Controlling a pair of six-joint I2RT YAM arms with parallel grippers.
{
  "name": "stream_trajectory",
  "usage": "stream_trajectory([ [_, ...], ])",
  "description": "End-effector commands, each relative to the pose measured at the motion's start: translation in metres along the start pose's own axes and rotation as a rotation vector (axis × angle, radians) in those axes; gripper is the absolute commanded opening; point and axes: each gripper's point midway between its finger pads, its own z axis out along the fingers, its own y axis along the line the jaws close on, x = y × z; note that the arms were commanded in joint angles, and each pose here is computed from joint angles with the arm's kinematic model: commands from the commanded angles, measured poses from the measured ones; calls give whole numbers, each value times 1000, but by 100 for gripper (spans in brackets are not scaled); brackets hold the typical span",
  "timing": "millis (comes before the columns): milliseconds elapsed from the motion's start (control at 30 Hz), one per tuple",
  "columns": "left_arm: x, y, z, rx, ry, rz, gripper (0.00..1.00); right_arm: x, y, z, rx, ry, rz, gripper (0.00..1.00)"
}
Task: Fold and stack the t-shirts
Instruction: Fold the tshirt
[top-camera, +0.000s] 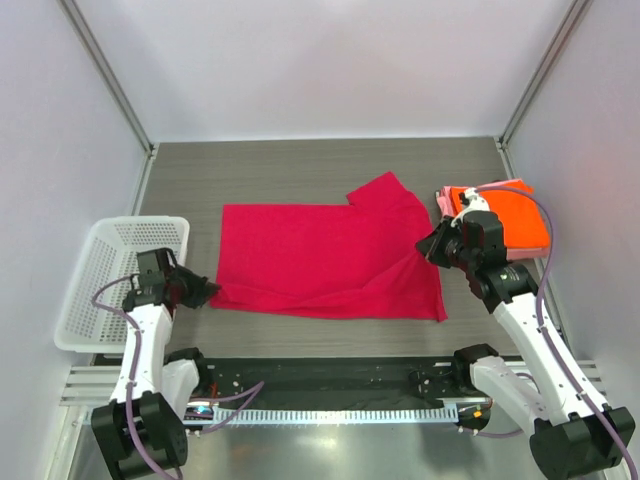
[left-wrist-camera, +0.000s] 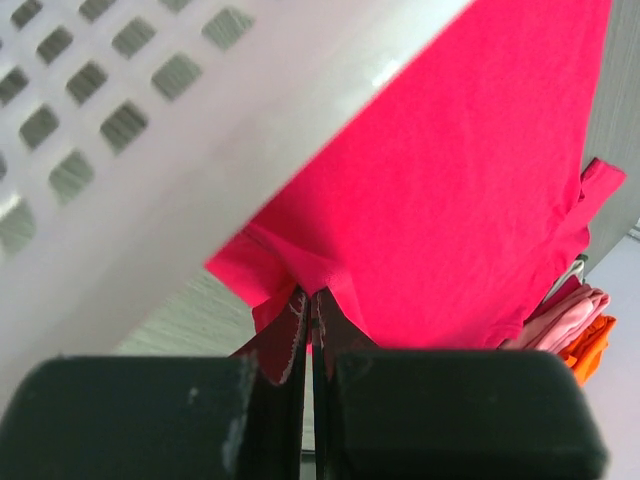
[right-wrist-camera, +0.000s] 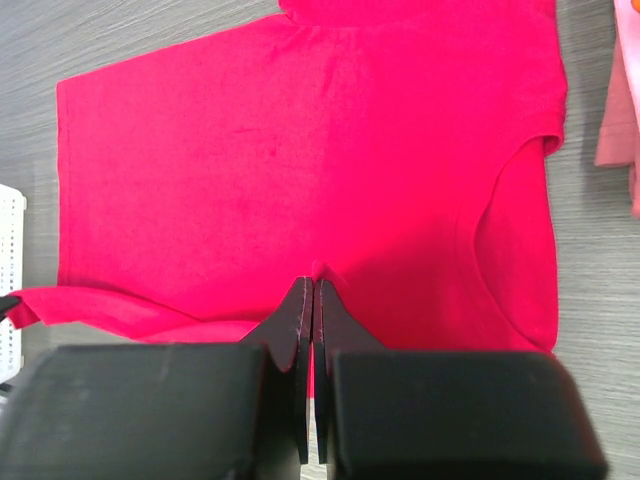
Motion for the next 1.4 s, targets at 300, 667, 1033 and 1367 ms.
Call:
stream_trajectory([
  [300, -16, -3, -58, -116, -141, -15, 0, -28, 13, 9, -30, -50, -45, 1],
  [667, -13, 8, -43, -204, -99, -124, 0, -38, 13, 34, -4, -17, -83, 1],
  [1033, -33, -7, -18, -208, -105, -172, 0, -55, -5, 34, 117, -75, -81, 1],
  [1367, -41, -20, 4, -251, -73, -169, 0, -57, -20, 40, 201, -85, -73, 1],
])
